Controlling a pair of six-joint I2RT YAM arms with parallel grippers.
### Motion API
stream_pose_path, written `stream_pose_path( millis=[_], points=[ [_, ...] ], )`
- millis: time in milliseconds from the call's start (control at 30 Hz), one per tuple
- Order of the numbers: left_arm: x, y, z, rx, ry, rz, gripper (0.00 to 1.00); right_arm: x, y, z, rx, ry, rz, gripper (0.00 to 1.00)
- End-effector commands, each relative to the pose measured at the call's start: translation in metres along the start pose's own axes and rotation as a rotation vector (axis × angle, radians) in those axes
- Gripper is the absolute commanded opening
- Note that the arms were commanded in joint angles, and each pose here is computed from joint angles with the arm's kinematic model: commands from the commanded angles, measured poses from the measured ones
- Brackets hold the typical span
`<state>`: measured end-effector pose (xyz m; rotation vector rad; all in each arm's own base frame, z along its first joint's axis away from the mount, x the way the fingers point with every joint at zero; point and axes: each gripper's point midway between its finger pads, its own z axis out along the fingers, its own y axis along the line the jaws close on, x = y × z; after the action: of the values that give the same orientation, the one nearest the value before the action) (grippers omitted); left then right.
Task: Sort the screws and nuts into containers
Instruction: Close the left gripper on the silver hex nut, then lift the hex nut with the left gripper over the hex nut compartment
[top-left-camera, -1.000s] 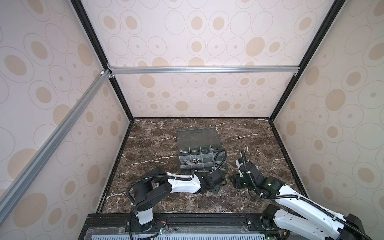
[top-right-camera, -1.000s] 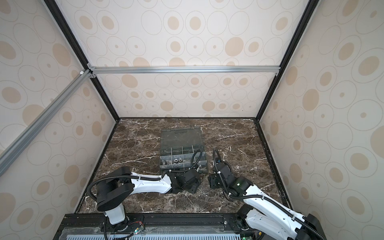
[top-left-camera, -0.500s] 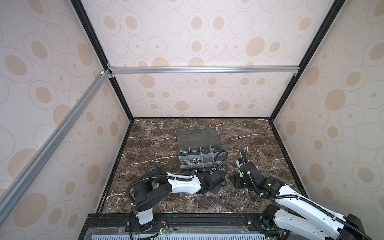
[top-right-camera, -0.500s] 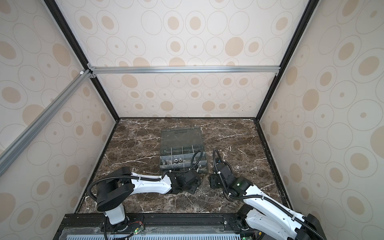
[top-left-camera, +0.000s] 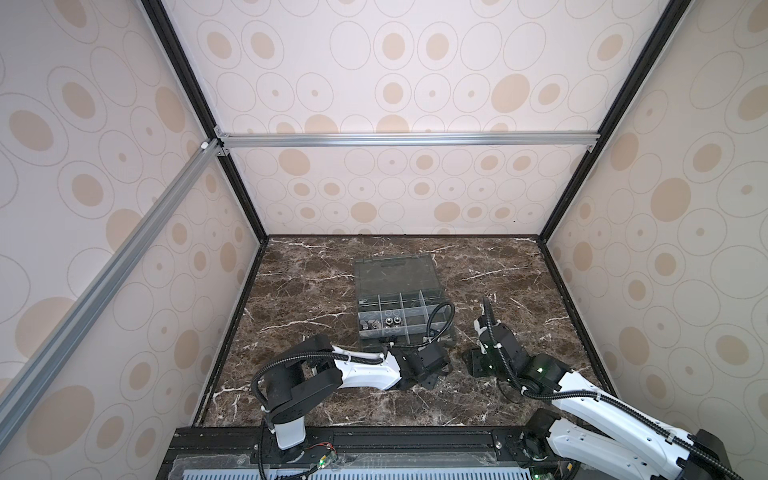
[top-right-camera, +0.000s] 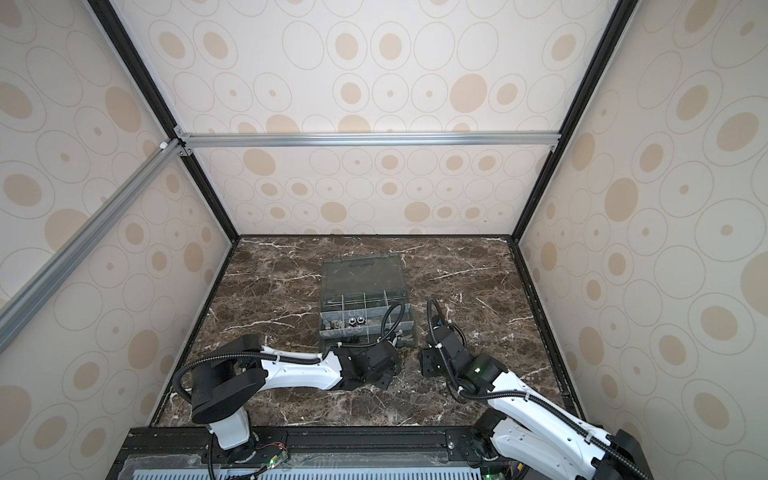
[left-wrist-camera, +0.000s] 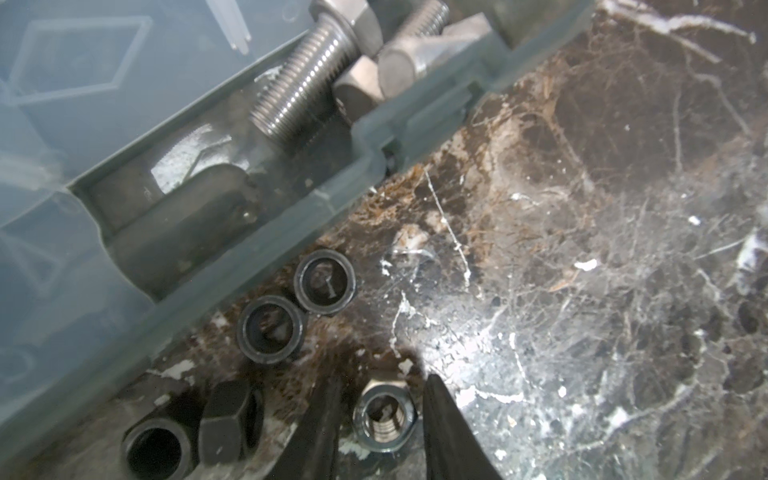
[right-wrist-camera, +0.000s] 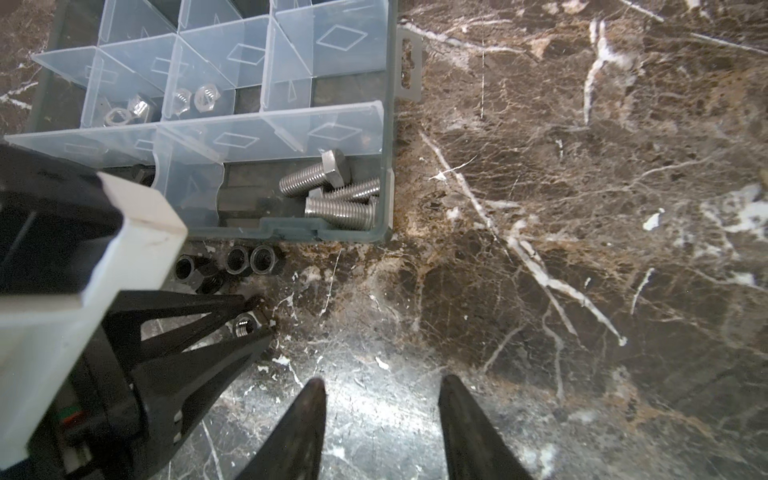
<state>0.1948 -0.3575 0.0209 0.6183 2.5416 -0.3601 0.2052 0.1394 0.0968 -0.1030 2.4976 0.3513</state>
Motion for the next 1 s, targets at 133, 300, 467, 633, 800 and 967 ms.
stream_pose_path(
  millis=[133,300,467,633,800,967],
  points=[
    [0.024,0.001,0.002,-0.014,0.064,0.076,0.32,0.007,-0.011,0.001,0.039,0.009,0.017,0.48],
    [0.026,-0.003,0.003,-0.008,0.068,0.091,0.29,0.009,-0.011,0.002,0.041,0.012,0.022,0.48],
    [0.026,-0.004,0.003,-0.01,0.064,0.101,0.25,0.009,-0.015,0.001,0.054,0.003,0.026,0.48],
    [0.025,-0.003,0.003,-0.016,0.054,0.097,0.19,0.009,-0.018,0.0,0.058,-0.012,0.035,0.48],
    [0.019,-0.005,-0.002,-0.001,0.021,0.083,0.16,0.008,-0.019,-0.002,0.063,-0.024,0.038,0.48],
    [-0.003,-0.013,-0.016,0.031,-0.04,0.063,0.16,0.006,-0.021,-0.003,0.068,-0.036,0.039,0.48]
  ],
)
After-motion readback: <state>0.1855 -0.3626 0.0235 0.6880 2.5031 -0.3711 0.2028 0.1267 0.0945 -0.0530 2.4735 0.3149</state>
